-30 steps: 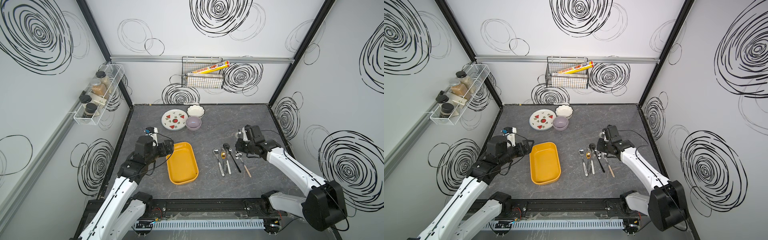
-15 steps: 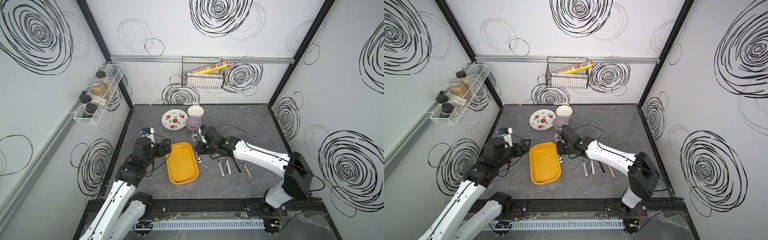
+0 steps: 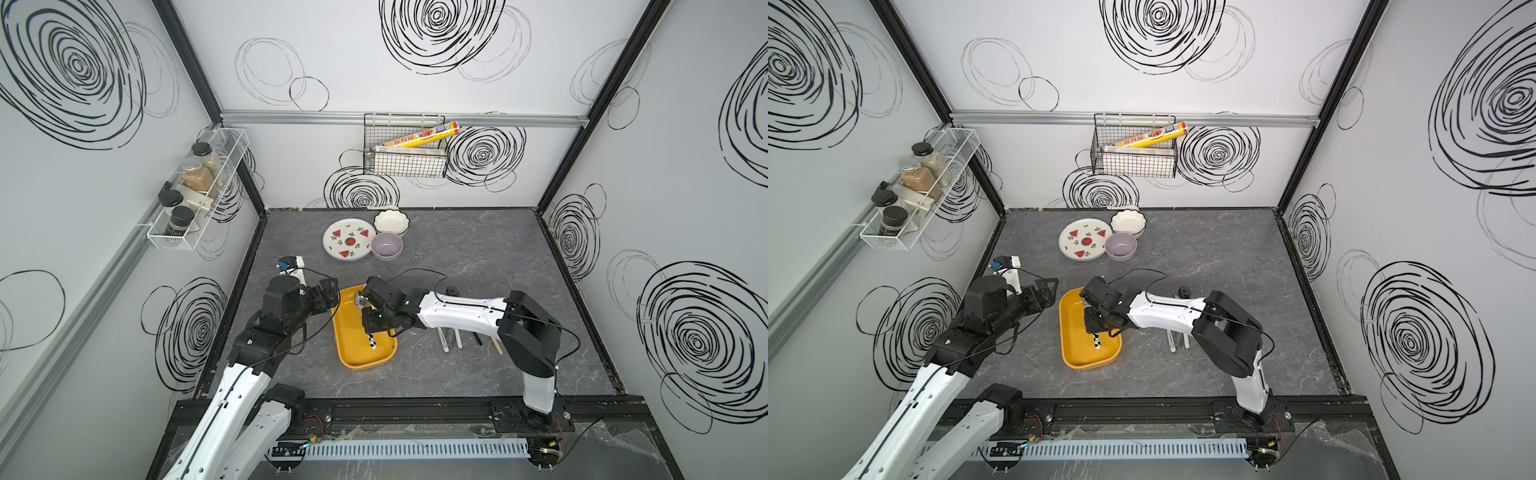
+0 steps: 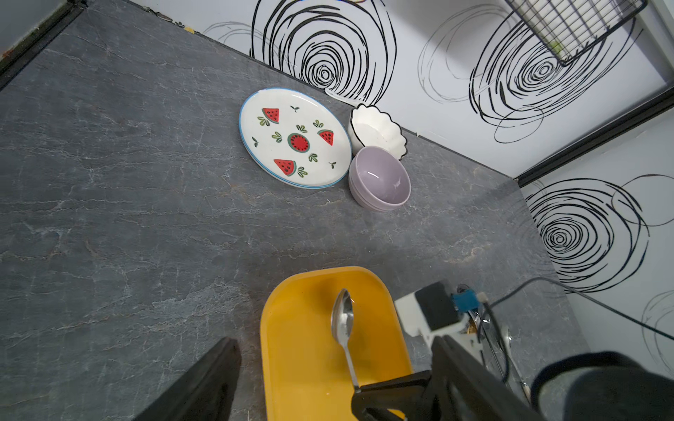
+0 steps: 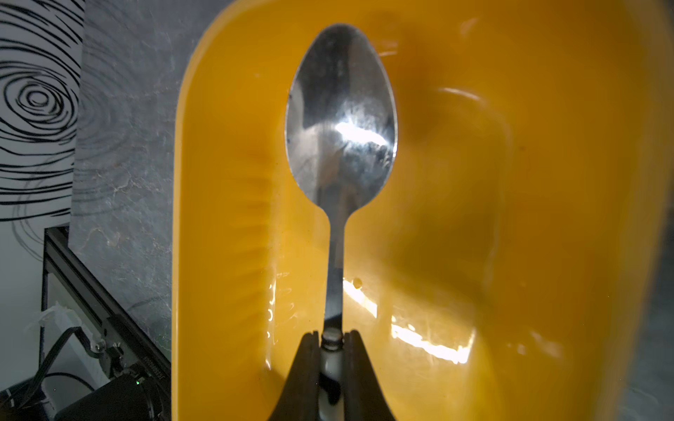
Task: Put the spoon into the storage box
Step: Place the spoon in the storage box, then pick up the spoon from the center of the board.
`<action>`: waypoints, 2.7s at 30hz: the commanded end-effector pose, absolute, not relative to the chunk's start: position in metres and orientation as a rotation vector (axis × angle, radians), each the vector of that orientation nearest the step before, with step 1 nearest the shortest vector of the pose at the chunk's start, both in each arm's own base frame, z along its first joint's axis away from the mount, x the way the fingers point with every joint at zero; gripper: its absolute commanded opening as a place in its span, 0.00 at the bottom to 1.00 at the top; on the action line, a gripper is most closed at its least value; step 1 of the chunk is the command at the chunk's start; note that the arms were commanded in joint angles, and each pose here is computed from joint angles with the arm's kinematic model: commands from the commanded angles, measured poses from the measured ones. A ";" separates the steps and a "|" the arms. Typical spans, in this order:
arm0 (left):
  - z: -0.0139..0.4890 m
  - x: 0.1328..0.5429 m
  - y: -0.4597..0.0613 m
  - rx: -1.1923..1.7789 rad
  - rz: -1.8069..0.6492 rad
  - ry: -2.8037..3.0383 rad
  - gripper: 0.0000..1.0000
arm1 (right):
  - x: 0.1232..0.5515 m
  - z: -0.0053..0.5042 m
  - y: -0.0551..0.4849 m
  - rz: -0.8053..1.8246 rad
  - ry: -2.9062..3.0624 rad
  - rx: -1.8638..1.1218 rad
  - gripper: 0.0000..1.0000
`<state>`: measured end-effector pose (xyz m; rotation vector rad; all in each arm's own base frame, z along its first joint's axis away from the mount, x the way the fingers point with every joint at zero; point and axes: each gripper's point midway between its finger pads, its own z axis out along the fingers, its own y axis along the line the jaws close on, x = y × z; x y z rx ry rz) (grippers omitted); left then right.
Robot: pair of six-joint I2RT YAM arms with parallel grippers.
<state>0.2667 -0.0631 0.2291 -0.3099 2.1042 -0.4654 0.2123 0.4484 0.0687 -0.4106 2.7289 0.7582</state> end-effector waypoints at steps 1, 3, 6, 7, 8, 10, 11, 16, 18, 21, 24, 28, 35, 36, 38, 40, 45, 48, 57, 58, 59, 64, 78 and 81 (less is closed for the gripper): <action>0.233 0.269 -0.060 -0.320 -0.462 2.077 0.88 | 0.212 0.075 0.474 0.836 2.698 -0.416 0.01; 0.233 0.269 -0.061 -0.319 -0.465 2.075 0.88 | 0.214 0.066 0.477 0.823 2.707 -0.409 0.01; 0.233 0.269 -0.061 -0.319 -0.465 2.075 0.88 | 0.215 0.058 0.482 0.821 2.716 -0.409 0.01; 0.234 0.269 -0.061 -0.320 -0.465 2.073 0.88 | 0.216 0.055 0.483 0.819 2.720 -0.412 0.01; 0.233 0.269 -0.061 -0.318 -0.466 2.075 0.88 | 0.216 0.052 0.484 0.814 2.728 -0.414 0.01; 0.233 0.269 -0.061 -0.315 -0.467 2.076 0.88 | 0.217 0.049 0.485 0.802 2.733 -0.413 0.01; 0.233 0.269 -0.062 -0.314 -0.467 2.076 0.88 | 0.217 0.047 0.486 0.799 2.735 -0.409 0.01; 0.231 0.270 -0.062 -0.313 -0.470 2.082 0.88 | 0.219 0.043 0.490 0.807 2.741 -0.395 0.04; 0.231 0.270 -0.063 -0.310 -0.471 2.084 0.88 | 0.219 0.041 0.492 0.816 2.747 -0.390 0.05; 0.231 0.270 -0.063 -0.308 -0.473 2.085 0.88 | 0.218 0.038 0.493 0.823 2.749 -0.388 0.08; 0.231 0.270 -0.063 -0.309 -0.473 2.084 0.88 | 0.219 0.036 0.494 0.823 2.749 -0.384 0.12; 0.231 0.270 -0.064 -0.308 -0.476 2.085 0.88 | 0.219 0.033 0.495 0.825 2.751 -0.393 0.18; 0.231 0.270 -0.064 -0.303 -0.478 2.088 0.88 | 0.219 0.039 0.500 0.856 2.724 -0.429 0.21; 0.230 0.270 -0.064 -0.305 -0.476 2.089 0.88 | 0.219 0.041 0.501 0.858 2.719 -0.431 0.21; 0.231 0.270 -0.064 -0.305 -0.476 2.087 0.88 | 0.220 0.045 0.501 0.854 2.707 -0.449 0.22; 0.230 0.270 -0.063 -0.307 -0.473 2.090 0.88 | 0.221 0.053 0.501 0.851 2.693 -0.465 0.24; 0.229 0.271 -0.064 -0.306 -0.472 2.093 0.88 | 0.234 0.098 0.484 0.798 2.560 -0.510 0.24; 0.229 0.271 -0.065 -0.298 -0.476 2.095 0.88 | 0.255 0.131 0.442 0.667 2.470 -0.458 0.25; 0.227 0.273 -0.098 -0.180 -0.510 2.150 0.81 | 0.298 0.149 0.222 0.337 2.266 -0.138 0.30; 0.223 0.273 -0.114 -0.143 -0.515 2.186 0.79 | 0.300 0.149 0.196 0.283 2.220 -0.087 0.31; 0.221 0.273 -0.129 -0.109 -0.505 2.212 0.79 | 0.300 0.145 0.174 0.230 2.186 -0.034 0.32; 0.205 0.256 -0.242 0.125 -0.339 2.320 0.79 | 0.285 0.149 0.100 0.016 1.993 0.124 0.40; 0.077 0.260 -0.391 0.318 -0.340 2.606 0.72 | 0.262 0.139 0.050 -0.020 1.893 0.379 0.48; 0.056 0.260 -0.399 0.341 -0.305 2.643 0.71 | 0.257 0.116 0.045 -0.032 1.908 0.401 0.48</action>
